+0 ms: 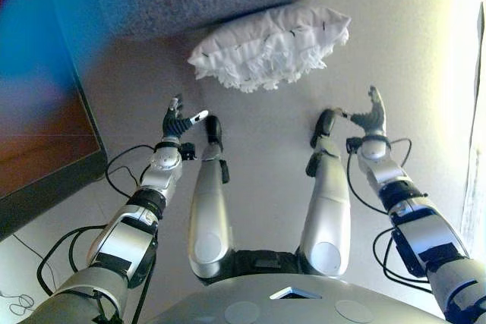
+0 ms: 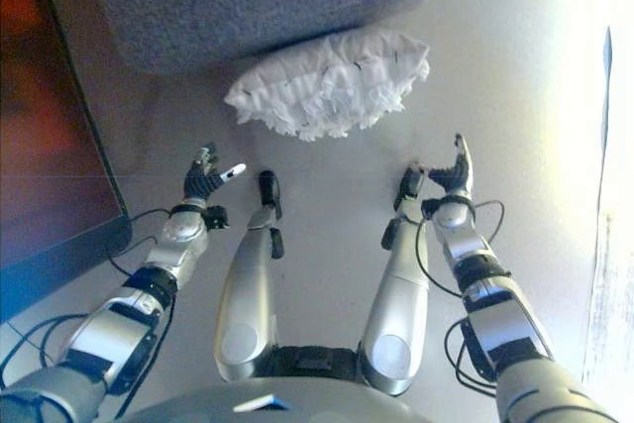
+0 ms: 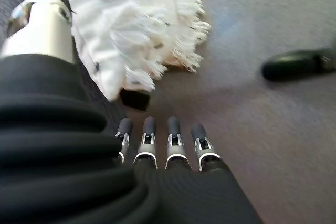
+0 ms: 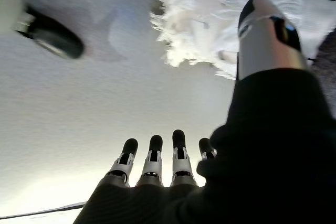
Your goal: Pick up the cushion and take it to the sofa
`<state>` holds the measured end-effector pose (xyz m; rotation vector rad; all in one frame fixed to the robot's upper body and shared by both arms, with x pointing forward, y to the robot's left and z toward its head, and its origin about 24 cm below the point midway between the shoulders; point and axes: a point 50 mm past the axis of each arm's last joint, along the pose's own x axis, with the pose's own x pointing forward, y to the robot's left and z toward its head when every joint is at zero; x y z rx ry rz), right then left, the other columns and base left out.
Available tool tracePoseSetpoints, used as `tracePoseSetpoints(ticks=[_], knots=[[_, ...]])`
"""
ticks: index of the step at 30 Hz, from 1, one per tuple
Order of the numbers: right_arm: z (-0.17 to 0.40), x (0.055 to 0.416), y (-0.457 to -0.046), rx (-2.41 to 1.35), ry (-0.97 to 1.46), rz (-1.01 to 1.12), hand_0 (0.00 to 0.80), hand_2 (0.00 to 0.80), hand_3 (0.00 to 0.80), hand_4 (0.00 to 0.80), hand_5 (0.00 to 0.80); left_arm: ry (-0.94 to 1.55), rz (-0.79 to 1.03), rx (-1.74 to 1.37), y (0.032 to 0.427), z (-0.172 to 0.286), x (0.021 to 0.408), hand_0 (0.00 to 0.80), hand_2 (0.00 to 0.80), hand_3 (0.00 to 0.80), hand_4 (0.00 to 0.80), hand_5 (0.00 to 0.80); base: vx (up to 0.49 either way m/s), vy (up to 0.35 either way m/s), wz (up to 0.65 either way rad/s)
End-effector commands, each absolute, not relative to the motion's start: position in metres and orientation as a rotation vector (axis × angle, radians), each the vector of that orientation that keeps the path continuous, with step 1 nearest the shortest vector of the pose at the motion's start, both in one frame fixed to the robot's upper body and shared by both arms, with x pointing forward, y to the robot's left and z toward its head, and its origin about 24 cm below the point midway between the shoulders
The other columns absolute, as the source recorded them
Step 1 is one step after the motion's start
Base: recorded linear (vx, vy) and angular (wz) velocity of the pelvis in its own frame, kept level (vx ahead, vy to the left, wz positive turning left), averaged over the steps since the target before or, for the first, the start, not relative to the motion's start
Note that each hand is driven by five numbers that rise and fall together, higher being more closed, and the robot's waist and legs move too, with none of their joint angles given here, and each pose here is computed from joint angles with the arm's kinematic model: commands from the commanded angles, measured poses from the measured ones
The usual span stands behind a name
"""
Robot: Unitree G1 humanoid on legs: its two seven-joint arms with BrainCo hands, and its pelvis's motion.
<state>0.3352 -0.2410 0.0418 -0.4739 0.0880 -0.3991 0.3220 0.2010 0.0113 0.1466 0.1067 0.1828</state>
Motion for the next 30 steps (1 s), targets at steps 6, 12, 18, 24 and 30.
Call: tracePoseSetpoints(ticks=[6, 12, 18, 24, 30], knots=[[0.099, 0.358, -0.254, -0.541, -0.065, -0.412, 0.0, 0.0, 0.0, 0.0, 0.0, -0.132, 0.353, 0.131, 0.233, 0.073, 0.344, 0.0, 0.0, 0.0, 0.0, 0.0, 0.001, -0.017, -0.05], [0.14, 0.359, -0.276, -0.483, -0.156, -0.459, 0.0, 0.0, 0.0, 0.0, 0.0, -0.232, 0.399, 0.176, 0.253, 0.108, 0.349, 0.0, 0.0, 0.0, 0.0, 0.0, 0.029, -0.072, 0.04], [0.18, 0.365, -0.285, -0.466, -0.271, -0.539, 0.0, 0.0, 0.0, 0.0, 0.0, -0.321, 0.472, 0.179, 0.262, 0.135, 0.354, 0.0, 0.0, 0.0, 0.0, 0.0, 0.011, -0.006, -0.01], [0.229, 0.379, -0.273, -0.457, -0.418, -0.542, 0.0, 0.0, 0.0, 0.0, 0.0, -0.422, 0.448, 0.161, 0.263, 0.177, 0.369, 0.0, 0.0, 0.0, 0.0, 0.0, 0.011, -0.013, -0.02], [0.285, 0.389, -0.242, -0.447, -0.564, -0.388, 0.0, 0.0, 0.0, 0.0, 0.0, -0.498, 0.304, 0.102, 0.244, 0.22, 0.383, 0.0, 0.0, 0.0, 0.0, 0.0, 0.0, 0.0, 0.0]])
